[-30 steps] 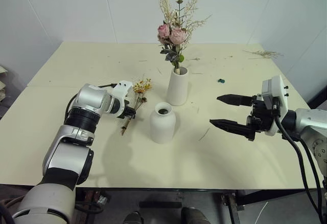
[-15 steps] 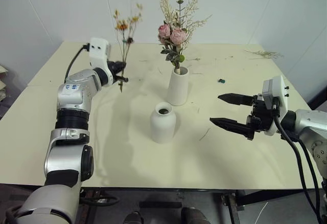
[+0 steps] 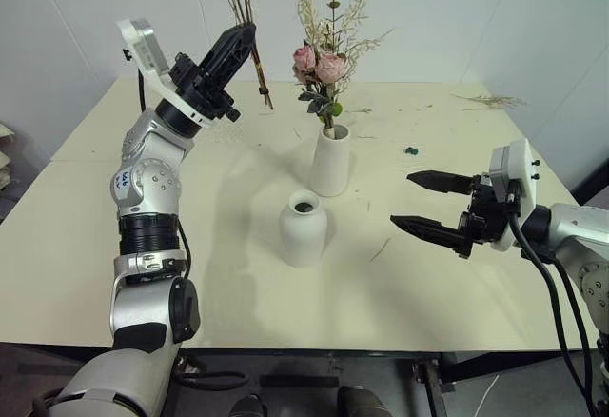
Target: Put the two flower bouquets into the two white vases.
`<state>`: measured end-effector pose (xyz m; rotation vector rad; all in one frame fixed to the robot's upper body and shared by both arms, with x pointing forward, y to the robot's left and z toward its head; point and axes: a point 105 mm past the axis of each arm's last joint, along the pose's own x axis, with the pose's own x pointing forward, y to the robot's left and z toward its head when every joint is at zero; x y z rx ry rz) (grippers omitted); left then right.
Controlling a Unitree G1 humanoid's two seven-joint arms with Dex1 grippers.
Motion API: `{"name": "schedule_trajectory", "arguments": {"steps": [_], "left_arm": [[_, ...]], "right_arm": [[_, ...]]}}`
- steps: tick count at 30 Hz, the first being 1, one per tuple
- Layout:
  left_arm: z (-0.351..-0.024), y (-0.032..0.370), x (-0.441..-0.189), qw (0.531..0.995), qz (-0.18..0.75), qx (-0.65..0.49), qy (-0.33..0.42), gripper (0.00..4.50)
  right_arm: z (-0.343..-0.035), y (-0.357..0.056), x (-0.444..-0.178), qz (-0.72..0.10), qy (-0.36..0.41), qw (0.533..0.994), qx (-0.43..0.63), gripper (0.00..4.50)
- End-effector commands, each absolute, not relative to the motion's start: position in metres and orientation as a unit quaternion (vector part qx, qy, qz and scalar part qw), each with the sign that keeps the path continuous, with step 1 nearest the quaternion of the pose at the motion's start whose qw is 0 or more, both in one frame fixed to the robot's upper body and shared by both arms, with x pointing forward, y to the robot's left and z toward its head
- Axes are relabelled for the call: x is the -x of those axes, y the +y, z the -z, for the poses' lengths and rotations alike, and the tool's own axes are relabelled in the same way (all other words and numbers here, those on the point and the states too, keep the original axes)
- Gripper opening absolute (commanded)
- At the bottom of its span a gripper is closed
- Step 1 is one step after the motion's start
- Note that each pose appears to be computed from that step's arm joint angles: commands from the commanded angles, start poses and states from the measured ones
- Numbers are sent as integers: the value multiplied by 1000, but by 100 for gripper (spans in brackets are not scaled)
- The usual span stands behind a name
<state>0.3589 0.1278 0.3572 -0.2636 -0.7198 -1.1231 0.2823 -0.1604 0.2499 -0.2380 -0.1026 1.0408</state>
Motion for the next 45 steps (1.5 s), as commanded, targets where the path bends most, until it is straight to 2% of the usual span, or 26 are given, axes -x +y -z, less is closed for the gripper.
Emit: {"name": "schedule_trajectory", "arguments": {"steps": [1, 14, 20, 29, 42, 45], "left_arm": [[-348, 110, -343, 743, 582, 109, -311, 6], [-319, 75, -323, 670, 679, 167, -250, 6], [-297, 73, -326, 692, 677, 140, -206, 6], [-290, 86, -335, 728, 647, 115, -197, 6], [-265, 77, -338, 736, 649, 119, -151, 6], [-257, 78, -345, 753, 634, 117, -130, 6]], "right_arm": [[-261, -159, -277, -493, -79, 857, 125, 450], [-258, -159, -263, -512, -74, 850, 99, 450], [-255, -160, -263, -501, -74, 857, 99, 450], [-253, -161, -263, -495, -72, 860, 101, 450], [-250, -158, -265, -493, -71, 861, 101, 450], [-249, -158, -265, -492, -71, 862, 100, 450]]}}
